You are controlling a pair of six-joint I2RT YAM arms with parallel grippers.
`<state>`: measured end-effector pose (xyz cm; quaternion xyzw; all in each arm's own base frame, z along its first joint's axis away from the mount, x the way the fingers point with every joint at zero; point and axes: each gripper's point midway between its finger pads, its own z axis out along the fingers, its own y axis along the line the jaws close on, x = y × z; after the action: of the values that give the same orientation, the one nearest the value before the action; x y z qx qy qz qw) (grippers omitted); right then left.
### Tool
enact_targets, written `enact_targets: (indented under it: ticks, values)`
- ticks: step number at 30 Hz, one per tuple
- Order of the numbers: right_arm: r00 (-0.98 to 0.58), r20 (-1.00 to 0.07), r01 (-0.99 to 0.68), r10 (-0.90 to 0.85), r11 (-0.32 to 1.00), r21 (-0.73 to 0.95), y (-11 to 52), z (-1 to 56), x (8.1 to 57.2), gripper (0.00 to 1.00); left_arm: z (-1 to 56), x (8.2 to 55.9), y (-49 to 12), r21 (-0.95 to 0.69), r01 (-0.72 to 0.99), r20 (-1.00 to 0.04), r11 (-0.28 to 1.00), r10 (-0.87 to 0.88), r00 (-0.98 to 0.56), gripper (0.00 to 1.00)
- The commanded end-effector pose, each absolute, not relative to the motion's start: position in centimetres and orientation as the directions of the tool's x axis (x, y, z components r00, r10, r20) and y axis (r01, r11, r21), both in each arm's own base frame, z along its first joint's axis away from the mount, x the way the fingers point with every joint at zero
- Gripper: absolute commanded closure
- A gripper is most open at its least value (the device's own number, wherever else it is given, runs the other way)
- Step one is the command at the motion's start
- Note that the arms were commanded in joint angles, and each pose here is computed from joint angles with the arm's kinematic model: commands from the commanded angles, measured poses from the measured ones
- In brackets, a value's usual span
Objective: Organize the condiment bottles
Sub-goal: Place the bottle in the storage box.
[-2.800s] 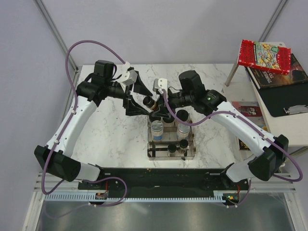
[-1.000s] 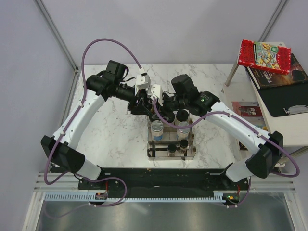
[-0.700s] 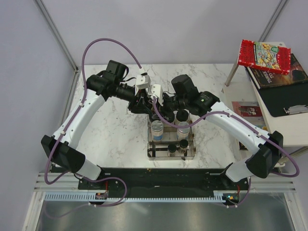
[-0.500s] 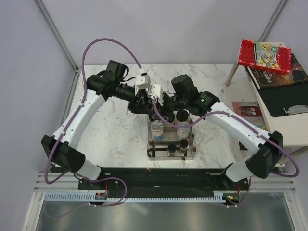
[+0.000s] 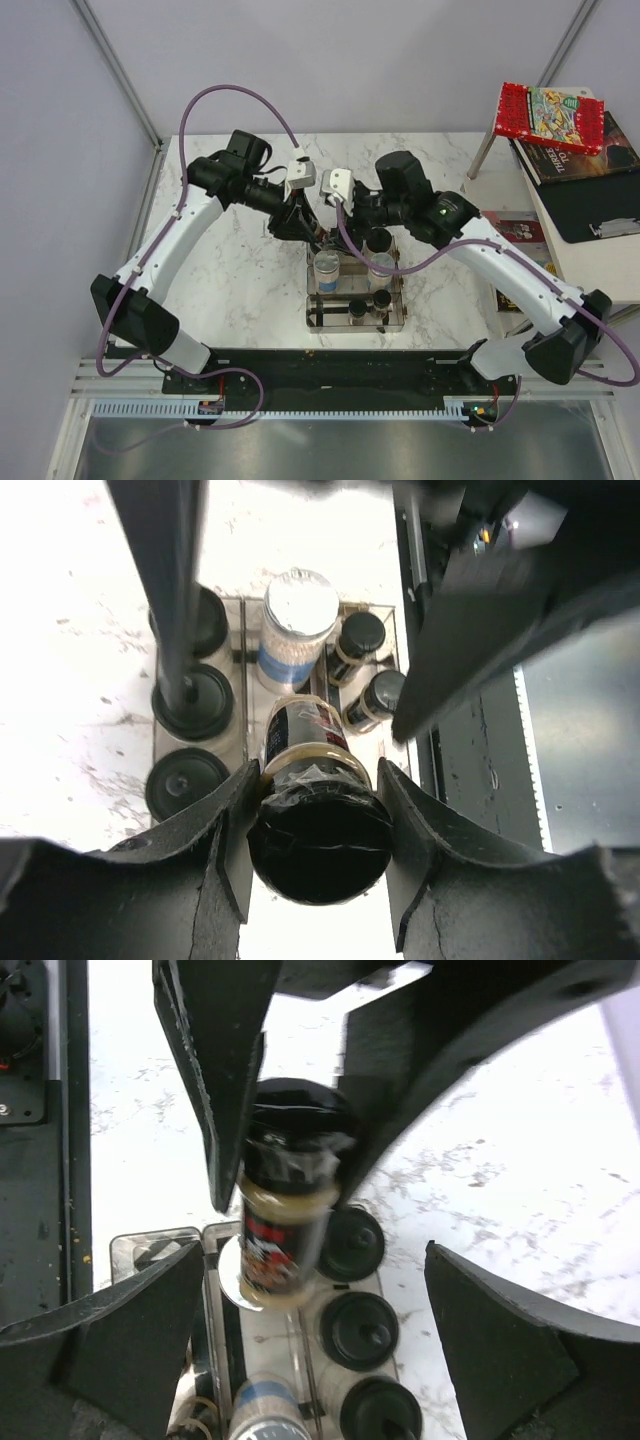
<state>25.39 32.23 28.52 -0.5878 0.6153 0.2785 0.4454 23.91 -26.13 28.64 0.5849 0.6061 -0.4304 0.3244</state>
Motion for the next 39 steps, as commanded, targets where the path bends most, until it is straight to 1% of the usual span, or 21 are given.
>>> enact_targets:
  ticks: [1, 4, 7, 8, 9, 10, 12, 13, 16, 21, 24, 25, 27, 28, 30, 31, 37, 39]
  values:
    - [0.192, -0.873, -0.932, -0.448, 0.196, -0.306, 28.9, 32.9, 25.2, 0.02, 26.6, 23.5, -25.6, -0.126, 0.990, -0.874, -0.059, 0.479, -0.082, 0.98]
    - [0.208, -0.872, -0.900, -0.443, 0.262, -0.348, 26.2, 34.6, 26.0, 0.02, 24.2, 22.9, -25.4, -0.120, 0.991, -0.833, -0.058, 0.549, -0.069, 0.98]
    - [0.194, -0.888, -0.858, -0.418, 0.366, -0.360, 23.0, 36.3, 27.5, 0.02, 22.7, 21.8, -25.5, -0.142, 0.987, -0.812, -0.076, 0.579, -0.072, 0.98]
    - [0.163, -0.893, -0.830, -0.420, 0.431, -0.354, 21.7, 36.2, 28.6, 0.02, 22.1, 21.4, -25.6, -0.152, 0.985, -0.805, -0.086, 0.589, -0.073, 0.98]
    - [0.168, -0.893, -0.764, -0.418, 0.518, -0.386, 20.5, 37.3, 29.9, 0.02, 21.7, 21.3, -25.7, -0.152, 0.985, -0.800, -0.087, 0.595, -0.070, 0.98]
    - [0.115, -0.903, -0.725, -0.414, 0.586, -0.361, 19.3, 36.6, 31.0, 0.02, 21.5, 21.1, -25.8, -0.152, 0.984, -0.797, -0.092, 0.600, -0.067, 0.98]
    - [0.104, -0.912, -0.654, -0.397, 0.664, -0.363, 17.9, 37.0, 32.3, 0.02, 20.5, 20.7, -26.0, -0.161, 0.982, -0.786, -0.098, 0.614, -0.068, 0.98]
    - [0.056, -0.919, -0.622, -0.391, 0.706, -0.339, 16.7, 36.0, 33.1, 0.02, 20.3, 20.4, -26.1, -0.162, 0.981, -0.784, -0.102, 0.618, -0.065, 0.98]
    - [0.027, -0.932, -0.605, -0.361, 0.736, -0.303, 15.8, 35.1, 33.7, 0.02, 19.8, 19.9, -26.2, -0.159, 0.981, -0.778, -0.110, 0.625, -0.056, 0.98]
    - [0.005, -0.944, -0.602, -0.329, 0.753, -0.266, 15.6, 34.9, 34.1, 0.02, 21.1, 19.9, -26.1, -0.100, 0.990, -0.800, -0.104, 0.600, -0.018, 0.98]
    - [-0.001, -0.946, -0.593, -0.323, 0.762, -0.260, 15.3, 35.1, 34.5, 0.02, 21.4, 19.4, -26.0, -0.066, 0.992, -0.793, -0.105, 0.609, 0.012, 0.98]
    - [-0.004, -0.946, -0.592, -0.324, 0.763, -0.259, 15.3, 34.9, 34.5, 0.02, 20.5, 19.5, -25.6, -0.052, 0.995, -0.769, -0.089, 0.639, 0.017, 0.98]
    - [-0.005, -0.946, -0.595, -0.323, 0.762, -0.257, 15.3, 34.8, 34.5, 0.02, 20.1, 19.4, -25.9, 0.004, 0.996, -0.752, -0.088, 0.657, 0.062, 0.98]
    - [-0.008, -0.947, -0.593, -0.322, 0.764, -0.255, 15.2, 34.6, 34.6, 0.02, 18.7, 19.5, -25.4, 0.018, 0.998, -0.713, -0.068, 0.698, 0.060, 0.98]
    - [-0.009, -0.948, -0.588, -0.319, 0.768, -0.253, 15.0, 34.6, 34.7, 0.02, 18.0, 18.9, -25.9, 0.052, 0.995, -0.686, -0.085, 0.721, 0.097, 0.98]
    - [-0.012, -0.947, -0.583, -0.320, 0.772, -0.253, 14.8, 34.6, 34.8, 0.02, 17.2, 18.6, -26.0, 0.069, 0.993, -0.652, -0.095, 0.749, 0.117, 0.98]
    - [-0.020, -0.949, -0.577, -0.316, 0.779, -0.247, 14.3, 34.3, 34.9, 0.02, 14.6, 17.7, -26.5, 0.108, 0.985, -0.530, -0.136, 0.831, 0.172, 0.98]
    - [-0.019, -0.949, -0.579, -0.314, 0.778, -0.246, 14.2, 34.2, 34.7, 0.02, 14.0, 17.7, -26.7, 0.113, 0.983, -0.505, -0.147, 0.843, 0.184, 0.98]
